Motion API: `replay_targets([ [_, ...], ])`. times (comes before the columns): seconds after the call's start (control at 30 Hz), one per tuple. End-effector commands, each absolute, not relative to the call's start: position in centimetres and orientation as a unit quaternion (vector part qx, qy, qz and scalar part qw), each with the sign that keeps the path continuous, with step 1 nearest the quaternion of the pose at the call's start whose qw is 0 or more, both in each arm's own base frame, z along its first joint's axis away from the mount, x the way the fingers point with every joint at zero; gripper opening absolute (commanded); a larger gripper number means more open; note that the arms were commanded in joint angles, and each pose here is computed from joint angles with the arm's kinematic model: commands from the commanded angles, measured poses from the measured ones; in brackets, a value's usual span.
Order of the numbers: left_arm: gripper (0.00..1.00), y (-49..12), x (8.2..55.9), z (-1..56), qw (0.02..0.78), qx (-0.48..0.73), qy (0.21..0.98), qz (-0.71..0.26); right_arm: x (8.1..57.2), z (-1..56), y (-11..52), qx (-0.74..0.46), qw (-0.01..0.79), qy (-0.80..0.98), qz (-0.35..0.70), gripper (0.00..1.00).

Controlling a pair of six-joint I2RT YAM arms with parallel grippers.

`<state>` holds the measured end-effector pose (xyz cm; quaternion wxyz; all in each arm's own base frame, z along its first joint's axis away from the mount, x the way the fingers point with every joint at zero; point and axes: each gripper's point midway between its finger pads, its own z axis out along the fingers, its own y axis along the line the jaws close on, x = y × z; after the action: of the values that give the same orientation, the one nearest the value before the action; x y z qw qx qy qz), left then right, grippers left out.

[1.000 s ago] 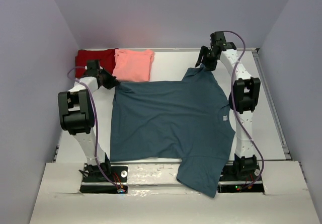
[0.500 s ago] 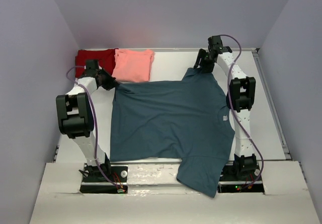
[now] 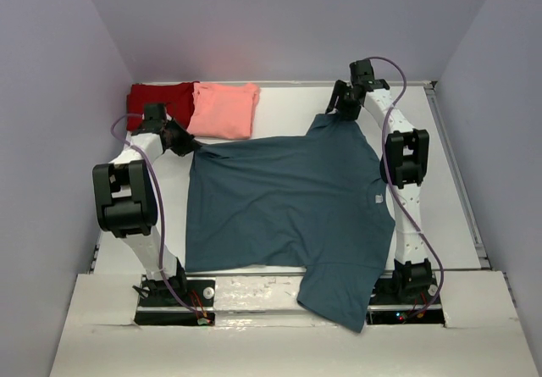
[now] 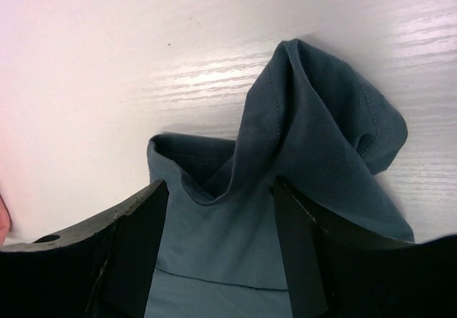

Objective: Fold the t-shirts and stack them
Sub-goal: Grap the side of the flattened tshirt furthest away from the robot with both arms

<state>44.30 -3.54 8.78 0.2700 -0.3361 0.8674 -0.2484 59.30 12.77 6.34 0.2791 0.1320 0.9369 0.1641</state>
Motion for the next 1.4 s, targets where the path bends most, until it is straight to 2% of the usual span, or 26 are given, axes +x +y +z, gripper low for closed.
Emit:
replay_targets([
  [0.0,0.0,-3.9,43.2,10.5,0.28,-0.316,0.868,-0.26,61.6,7.6,12.3,0.129,0.327,0.922,0.164,0.66],
  [0.6,0.0,-4.9,39.1,10.2,0.26,-0.296,0.88,-0.266,65.3,4.3,14.8,0.161,0.352,0.889,0.244,0.66],
  [0.8,0.0,-4.8,38.3,10.1,0.258,-0.292,0.884,-0.26,66.2,3.2,13.3,0.18,0.367,0.886,0.218,0.67],
  [1.1,0.0,-4.9,38.0,9.7,0.254,-0.289,0.885,-0.263,66.7,1.3,13.0,0.223,0.355,0.874,0.247,0.69],
  [1.37,0.0,-5.0,37.8,9.4,0.25,-0.285,0.887,-0.262,69.4,2.7,12.0,0.264,0.406,0.828,0.281,0.72],
])
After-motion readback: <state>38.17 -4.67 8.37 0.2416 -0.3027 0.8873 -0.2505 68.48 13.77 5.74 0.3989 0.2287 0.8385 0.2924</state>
